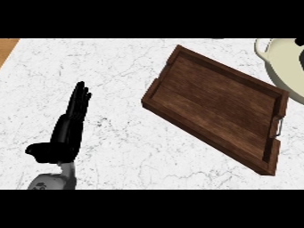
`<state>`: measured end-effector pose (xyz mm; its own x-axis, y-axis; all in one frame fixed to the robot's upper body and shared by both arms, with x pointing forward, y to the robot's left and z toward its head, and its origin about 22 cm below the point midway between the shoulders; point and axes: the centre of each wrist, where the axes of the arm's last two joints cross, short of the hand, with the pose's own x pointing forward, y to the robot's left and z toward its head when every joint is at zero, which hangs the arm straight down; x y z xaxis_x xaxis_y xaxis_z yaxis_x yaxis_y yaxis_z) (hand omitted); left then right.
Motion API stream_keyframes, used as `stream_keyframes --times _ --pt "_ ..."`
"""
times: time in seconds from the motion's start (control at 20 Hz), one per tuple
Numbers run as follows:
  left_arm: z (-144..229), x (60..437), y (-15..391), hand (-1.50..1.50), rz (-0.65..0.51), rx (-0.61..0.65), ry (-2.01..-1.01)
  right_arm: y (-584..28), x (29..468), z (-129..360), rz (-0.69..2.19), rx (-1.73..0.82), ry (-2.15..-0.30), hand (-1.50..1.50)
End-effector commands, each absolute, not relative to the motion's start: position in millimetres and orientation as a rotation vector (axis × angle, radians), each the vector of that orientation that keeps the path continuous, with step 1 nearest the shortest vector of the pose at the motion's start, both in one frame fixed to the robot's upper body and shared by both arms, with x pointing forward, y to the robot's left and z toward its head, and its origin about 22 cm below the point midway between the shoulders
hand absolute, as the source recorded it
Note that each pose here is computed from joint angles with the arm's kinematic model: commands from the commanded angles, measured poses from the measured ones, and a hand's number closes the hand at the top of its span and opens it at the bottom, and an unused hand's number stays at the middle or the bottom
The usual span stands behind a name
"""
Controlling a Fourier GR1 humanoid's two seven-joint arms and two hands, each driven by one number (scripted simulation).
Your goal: Pick the bell pepper from the tray and place it in the pot
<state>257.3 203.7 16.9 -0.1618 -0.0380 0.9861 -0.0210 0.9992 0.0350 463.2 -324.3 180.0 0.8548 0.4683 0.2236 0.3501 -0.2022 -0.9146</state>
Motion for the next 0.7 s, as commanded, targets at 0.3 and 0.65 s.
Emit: stream_keyframes --times 0.3,0.65 --pt "-4.0 241.9 210.6 0.00 -0.009 0.064 -1.727 -392.7 431.6 140.6 0.100 -1.646 -0.582 1.50" --pt "3.6 250.1 214.1 0.00 0.009 0.071 -1.737 -417.7 409.0 105.2 0.005 -1.492 -0.502 1.50"
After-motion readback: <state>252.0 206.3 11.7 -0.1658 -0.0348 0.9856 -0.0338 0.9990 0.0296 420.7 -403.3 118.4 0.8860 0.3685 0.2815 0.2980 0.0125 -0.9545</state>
